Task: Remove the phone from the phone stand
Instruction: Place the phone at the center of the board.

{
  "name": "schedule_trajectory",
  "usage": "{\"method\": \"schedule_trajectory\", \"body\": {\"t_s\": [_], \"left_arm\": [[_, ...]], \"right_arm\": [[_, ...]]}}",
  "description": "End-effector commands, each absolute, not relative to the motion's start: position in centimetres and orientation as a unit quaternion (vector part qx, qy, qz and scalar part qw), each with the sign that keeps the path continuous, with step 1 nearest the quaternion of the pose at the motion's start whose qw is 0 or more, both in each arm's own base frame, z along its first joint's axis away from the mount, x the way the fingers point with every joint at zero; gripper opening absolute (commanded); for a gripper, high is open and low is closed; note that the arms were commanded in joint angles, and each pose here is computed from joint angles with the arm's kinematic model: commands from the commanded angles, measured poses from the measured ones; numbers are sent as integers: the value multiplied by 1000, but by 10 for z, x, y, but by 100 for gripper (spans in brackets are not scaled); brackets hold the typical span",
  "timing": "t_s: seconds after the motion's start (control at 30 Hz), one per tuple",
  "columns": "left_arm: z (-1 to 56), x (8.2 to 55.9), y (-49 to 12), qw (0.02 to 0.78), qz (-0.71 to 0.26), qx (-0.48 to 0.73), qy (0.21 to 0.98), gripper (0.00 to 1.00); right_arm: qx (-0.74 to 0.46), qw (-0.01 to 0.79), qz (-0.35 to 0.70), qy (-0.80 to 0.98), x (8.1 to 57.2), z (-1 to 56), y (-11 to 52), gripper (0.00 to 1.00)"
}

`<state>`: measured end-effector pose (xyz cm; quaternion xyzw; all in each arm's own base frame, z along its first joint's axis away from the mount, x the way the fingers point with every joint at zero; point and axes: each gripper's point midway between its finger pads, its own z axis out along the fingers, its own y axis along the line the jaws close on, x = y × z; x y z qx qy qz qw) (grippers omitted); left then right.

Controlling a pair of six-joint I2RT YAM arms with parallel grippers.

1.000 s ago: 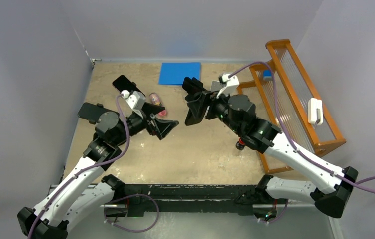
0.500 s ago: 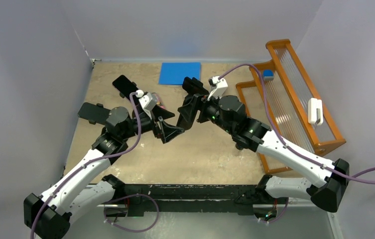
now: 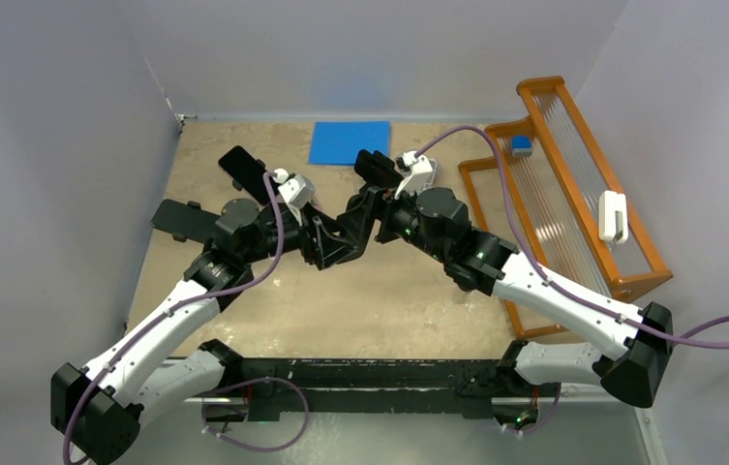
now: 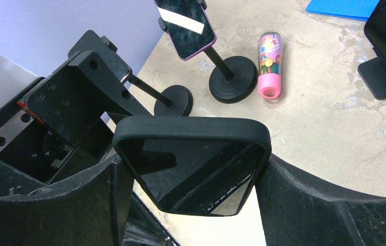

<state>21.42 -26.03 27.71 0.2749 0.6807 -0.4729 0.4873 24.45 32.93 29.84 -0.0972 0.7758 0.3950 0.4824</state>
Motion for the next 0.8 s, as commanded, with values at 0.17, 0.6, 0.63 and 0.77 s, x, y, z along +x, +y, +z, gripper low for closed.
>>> {"method": "schedule_trajectory", "body": {"t_s": [0.17,0.6,0.63,0.77], "left_arm": [[297,217,-265,501,-472,293,663,48],[293,221,-267,494,-464,300,671,41],[292,221,-268,494,-464,300,672,41],[293,220,-268,496,-462,302,670,30]], "right_arm": [[-73,523,450,720,248,358,338,51],[-53,525,447,722,253,366,336,50],[-54,523,449,722,252,366,337,51],[-56,522,450,722,252,367,338,51]]}}
